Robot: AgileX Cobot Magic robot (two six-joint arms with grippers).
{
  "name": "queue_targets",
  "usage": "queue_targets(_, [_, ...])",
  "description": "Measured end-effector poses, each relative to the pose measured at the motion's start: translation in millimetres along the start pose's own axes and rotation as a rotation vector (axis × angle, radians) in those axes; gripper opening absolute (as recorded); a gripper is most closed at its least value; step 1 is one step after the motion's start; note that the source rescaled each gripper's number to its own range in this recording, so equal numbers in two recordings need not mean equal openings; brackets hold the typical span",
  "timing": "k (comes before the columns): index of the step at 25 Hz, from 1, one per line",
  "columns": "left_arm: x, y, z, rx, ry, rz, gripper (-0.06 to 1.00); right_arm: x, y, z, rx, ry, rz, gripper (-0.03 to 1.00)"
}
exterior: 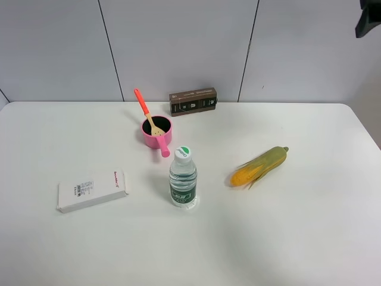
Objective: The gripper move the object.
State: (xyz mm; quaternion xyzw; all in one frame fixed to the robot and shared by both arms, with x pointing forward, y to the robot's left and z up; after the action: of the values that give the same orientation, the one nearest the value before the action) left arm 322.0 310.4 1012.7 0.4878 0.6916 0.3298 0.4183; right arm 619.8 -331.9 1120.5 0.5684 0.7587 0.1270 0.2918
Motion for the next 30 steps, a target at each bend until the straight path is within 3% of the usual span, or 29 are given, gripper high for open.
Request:
queue_targets(5, [0,0,0,0.0,0.0,0.0,1.0,9,-51,-17,0.053,0.008,0.019,0.82])
queue_targets(10, [0,0,0,0.0,0.0,0.0,1.0,28,-98,-56,0.014,0.022,0.059,0.82])
queue_targets(20, [0,0,0,0.0,0.0,0.0,1.0,61,-208,-136,-0.244,-0.059,0.138,0.82])
queue_targets(25, [0,0,0,0.0,0.0,0.0,1.0,74,-241,-140,-0.4,-0.108,0.145,0.82])
queue_targets(30, [0,0,0,0.0,0.0,0.0,1.0,94,-266,-116,-0.446,-0.084,0.154,0.82])
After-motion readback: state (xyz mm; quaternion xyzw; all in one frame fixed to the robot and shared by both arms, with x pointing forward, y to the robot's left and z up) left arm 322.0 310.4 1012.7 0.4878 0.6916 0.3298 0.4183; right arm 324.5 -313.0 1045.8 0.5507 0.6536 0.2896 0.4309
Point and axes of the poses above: a point on each arm's last joint axis where the gripper is mounted, z pointing out along that axis toward the gripper, x along the wrist's bending axis when the last joint is at zero, y = z × x, the point moved 10 cm from there along z, pointing out along that axis toward the gripper, and after that the axes turned 15 degrees about -z, right-handed, at the moved point
